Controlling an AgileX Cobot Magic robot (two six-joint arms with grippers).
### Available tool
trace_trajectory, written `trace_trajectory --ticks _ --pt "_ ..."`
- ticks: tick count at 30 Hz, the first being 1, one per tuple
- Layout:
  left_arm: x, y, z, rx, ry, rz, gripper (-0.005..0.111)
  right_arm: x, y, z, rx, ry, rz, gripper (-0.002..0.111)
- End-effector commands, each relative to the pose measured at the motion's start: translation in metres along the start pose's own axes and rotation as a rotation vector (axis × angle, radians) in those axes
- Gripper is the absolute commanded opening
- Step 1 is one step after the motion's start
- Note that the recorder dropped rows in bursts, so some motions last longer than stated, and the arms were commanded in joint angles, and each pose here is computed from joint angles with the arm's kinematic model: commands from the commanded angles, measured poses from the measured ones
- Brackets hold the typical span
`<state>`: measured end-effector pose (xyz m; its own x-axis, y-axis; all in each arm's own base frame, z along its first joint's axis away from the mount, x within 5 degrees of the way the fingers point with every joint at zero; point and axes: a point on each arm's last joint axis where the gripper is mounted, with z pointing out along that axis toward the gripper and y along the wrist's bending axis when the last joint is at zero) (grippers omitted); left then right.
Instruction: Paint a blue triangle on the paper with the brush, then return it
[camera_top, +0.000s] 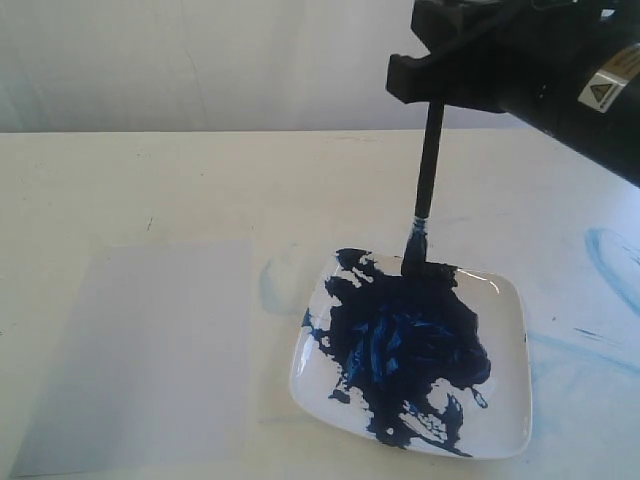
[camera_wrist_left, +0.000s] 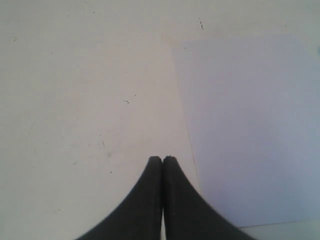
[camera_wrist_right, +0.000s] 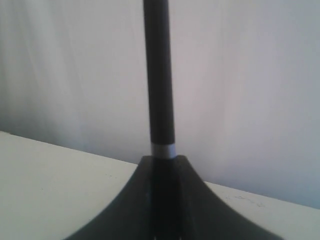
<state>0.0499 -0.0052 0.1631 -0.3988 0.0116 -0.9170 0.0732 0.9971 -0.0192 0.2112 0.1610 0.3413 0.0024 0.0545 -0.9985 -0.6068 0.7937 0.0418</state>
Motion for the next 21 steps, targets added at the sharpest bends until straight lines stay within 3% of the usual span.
trace_trajectory --ticks 1,13,21 --pt "0.001 0.000 0.000 0.006 0.000 -0.001 0.000 0.005 0.001 -0.001 -0.003 0.014 -0.011 0.000" --pt "-0.004 0.000 0.000 -0.001 -0.052 0.041 0.000 0.030 -0.006 -0.010 0.058 0.011 0.054 0.000" --pt "-0.020 0.001 -0.002 -0.015 -0.226 0.062 0.000 0.033 -0.007 -0.012 0.065 -0.014 0.058 0.000"
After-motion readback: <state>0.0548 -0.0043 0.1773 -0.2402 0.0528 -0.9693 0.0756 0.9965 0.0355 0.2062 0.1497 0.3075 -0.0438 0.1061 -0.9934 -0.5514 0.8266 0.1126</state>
